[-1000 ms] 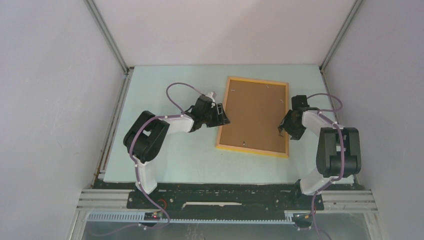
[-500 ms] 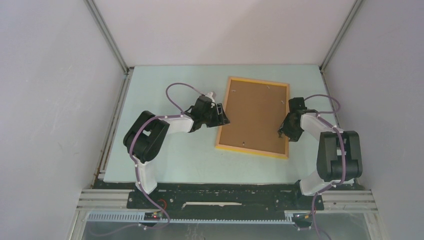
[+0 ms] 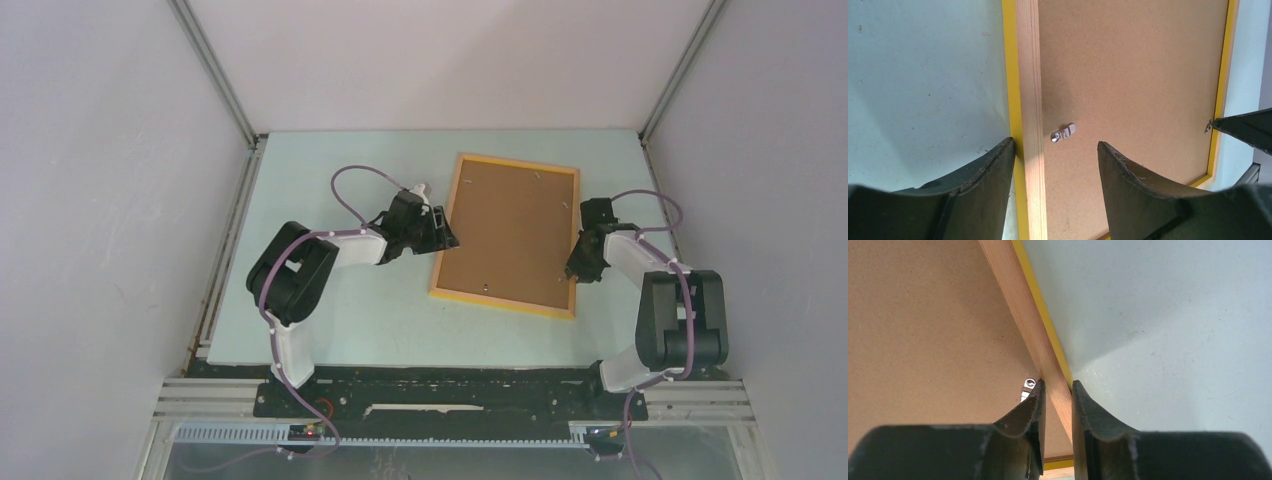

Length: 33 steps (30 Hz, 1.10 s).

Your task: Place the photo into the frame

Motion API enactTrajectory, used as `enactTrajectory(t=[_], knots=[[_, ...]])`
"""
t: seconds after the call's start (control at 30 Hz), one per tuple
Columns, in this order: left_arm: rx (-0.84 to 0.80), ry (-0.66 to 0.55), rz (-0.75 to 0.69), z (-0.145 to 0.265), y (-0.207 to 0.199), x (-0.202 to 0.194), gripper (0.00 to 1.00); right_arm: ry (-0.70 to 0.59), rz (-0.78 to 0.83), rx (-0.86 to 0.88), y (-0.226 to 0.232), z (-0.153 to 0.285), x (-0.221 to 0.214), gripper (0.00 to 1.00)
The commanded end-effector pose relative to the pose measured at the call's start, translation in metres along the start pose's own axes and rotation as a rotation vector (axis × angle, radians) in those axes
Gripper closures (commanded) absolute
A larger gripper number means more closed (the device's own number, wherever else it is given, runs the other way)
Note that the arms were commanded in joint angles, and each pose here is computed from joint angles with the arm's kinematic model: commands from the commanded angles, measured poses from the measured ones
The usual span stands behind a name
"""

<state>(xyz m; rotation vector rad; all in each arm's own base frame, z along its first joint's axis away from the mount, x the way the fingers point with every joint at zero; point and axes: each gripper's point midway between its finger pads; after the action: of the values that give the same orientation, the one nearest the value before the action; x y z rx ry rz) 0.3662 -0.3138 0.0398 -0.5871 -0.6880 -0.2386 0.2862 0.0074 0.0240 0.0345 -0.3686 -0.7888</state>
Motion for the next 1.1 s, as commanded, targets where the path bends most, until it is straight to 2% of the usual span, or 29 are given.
enactTrajectory(t=[0.0,0.1,0.33,0.5,0.63,0.73,0.93,1.07], knots=[[-0.052,-0.035,-0.002,0.007,-0.013,0.008,0.37,-0.024,0.051,0.002,-0.004,0.008,0.004,0.77],[-0.054,-0.033,-0.001,0.007,-0.014,0.008,0.37,-0.031,0.083,0.024,-0.003,0.012,0.006,0.73],[-0.056,-0.032,0.002,0.006,-0.013,0.008,0.38,-0.066,0.071,0.101,0.011,0.036,0.013,0.47],[-0.057,-0.033,0.001,0.007,-0.014,0.008,0.38,0.011,0.096,0.078,0.012,0.023,0.002,0.32],[-0.057,-0.029,0.001,0.006,-0.014,0.007,0.38,0.051,0.108,0.041,0.009,0.012,-0.003,0.27],[-0.057,-0.029,0.001,0.006,-0.014,0.007,0.38,0.082,0.112,0.028,0.008,0.005,-0.009,0.27],[-0.058,-0.032,0.0,0.006,-0.014,0.008,0.38,0.099,0.121,-0.003,0.004,0.0,-0.014,0.39],[-0.058,-0.03,0.0,0.006,-0.014,0.007,0.38,0.094,0.134,-0.021,0.0,0.003,-0.015,0.43]])
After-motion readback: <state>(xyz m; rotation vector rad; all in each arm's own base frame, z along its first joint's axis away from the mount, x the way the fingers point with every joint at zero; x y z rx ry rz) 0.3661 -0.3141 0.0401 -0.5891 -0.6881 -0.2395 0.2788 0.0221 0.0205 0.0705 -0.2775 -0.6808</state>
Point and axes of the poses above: each gripper's point midway between its finger pads, its own z axis back along the fingers, its own y axis along the line the jaws close on, x = y × z, and after that the axes turned 15 degrees about -z, right-handed
